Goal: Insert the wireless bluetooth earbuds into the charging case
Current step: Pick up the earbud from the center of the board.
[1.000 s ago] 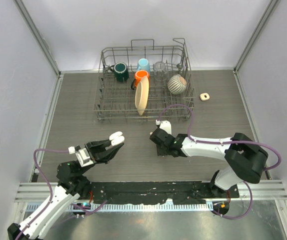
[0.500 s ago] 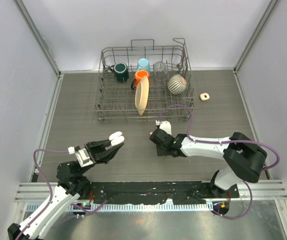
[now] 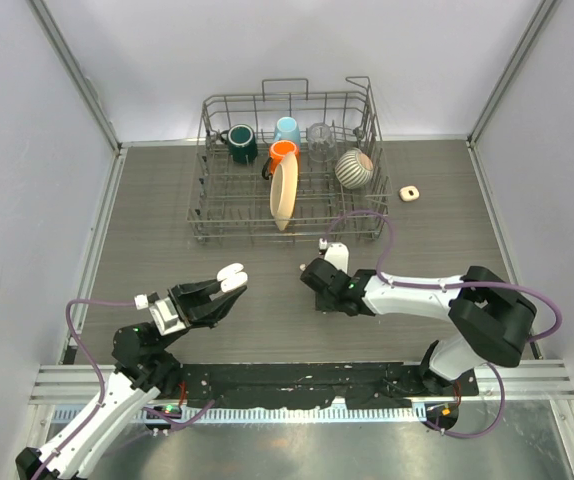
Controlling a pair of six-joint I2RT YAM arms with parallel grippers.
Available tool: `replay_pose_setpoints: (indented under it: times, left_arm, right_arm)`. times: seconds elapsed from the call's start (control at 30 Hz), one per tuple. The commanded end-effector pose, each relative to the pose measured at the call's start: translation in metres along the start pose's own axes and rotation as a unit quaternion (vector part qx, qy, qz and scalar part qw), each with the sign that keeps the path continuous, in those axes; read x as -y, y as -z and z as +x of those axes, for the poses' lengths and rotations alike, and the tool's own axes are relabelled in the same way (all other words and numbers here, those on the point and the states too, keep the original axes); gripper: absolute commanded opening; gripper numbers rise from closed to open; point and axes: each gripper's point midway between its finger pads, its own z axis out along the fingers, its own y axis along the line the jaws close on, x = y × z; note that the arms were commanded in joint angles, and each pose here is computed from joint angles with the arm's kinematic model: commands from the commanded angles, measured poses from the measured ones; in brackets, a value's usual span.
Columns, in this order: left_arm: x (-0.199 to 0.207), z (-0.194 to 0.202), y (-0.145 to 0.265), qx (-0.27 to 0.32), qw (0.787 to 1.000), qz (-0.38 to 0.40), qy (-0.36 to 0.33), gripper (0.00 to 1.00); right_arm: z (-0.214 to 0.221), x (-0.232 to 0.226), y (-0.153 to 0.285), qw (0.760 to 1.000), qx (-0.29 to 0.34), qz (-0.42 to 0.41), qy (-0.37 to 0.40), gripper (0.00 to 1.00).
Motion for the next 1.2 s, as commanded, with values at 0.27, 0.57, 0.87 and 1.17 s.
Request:
replay_pose_setpoints:
  times: [0.27,0.57,0.87,1.17]
  left_arm:
    - [-0.004,0.017,0.007,-0.009,1.0,-0.016,0.003,0.0]
    - [-0.004,0.017,0.007,-0.011,1.0,-0.016,0.003,0.0]
    - [-0.004,0.018,0.007,-0.011,1.0,-0.015,0.003,0.0]
    - [-0.005,0.017,0.006,-0.012,1.0,-0.015,0.001,0.0]
  right_arm:
    - [-0.009,0.006,0.003,0.993,0.051,0.003,-0.102,0.48]
    - [-0.012,0.006,0.002,0.998,0.044,0.008,-0.042,0.52]
    - [-0.008,-0.003,-0.001,0.999,0.022,-0.007,0.022,0.45]
    - [-0.005,-0.005,-0.001,0.999,0.01,-0.014,0.033,0.43]
